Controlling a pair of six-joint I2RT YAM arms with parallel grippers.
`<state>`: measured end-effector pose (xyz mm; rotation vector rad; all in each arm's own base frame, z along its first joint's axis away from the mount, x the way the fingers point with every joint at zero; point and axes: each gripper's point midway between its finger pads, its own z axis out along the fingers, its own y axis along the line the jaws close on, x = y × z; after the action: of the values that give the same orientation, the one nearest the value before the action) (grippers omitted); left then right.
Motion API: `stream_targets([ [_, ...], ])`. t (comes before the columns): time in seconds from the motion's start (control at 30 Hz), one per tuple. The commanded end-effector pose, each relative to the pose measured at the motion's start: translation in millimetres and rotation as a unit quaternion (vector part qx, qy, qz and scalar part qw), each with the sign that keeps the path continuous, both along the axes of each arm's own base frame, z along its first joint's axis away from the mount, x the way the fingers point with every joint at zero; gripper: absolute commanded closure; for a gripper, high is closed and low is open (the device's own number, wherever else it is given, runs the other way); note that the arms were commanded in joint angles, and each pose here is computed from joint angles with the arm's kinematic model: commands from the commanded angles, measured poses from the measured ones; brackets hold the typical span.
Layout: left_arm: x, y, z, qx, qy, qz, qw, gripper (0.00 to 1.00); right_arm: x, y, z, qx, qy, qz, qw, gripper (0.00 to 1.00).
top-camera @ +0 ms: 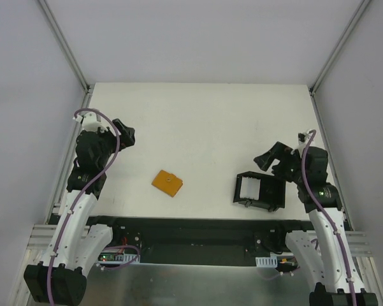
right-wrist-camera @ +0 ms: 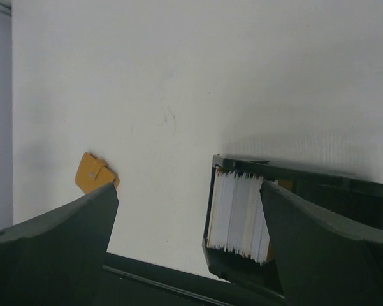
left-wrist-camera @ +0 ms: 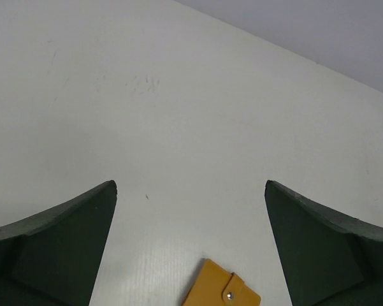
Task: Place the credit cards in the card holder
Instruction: Move the storage box to the center of the board.
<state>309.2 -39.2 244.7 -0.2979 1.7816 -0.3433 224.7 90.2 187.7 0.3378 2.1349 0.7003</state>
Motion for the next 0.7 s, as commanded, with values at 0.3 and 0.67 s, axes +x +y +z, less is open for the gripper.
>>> stream_targets([
  [0.3, -26, -26, -32, -0.062, 0.1, -0.049, 0.992, 0.01, -45, -113, -38, -0.207, 0.127, -0.243, 0.939, 0.04],
  [0.67, -28, -36, -42, -0.061, 0.117, -0.081, 0.988, 0.01, -50, -92, -70, -0.157, 0.165, -0.204, 0.952, 0.04],
])
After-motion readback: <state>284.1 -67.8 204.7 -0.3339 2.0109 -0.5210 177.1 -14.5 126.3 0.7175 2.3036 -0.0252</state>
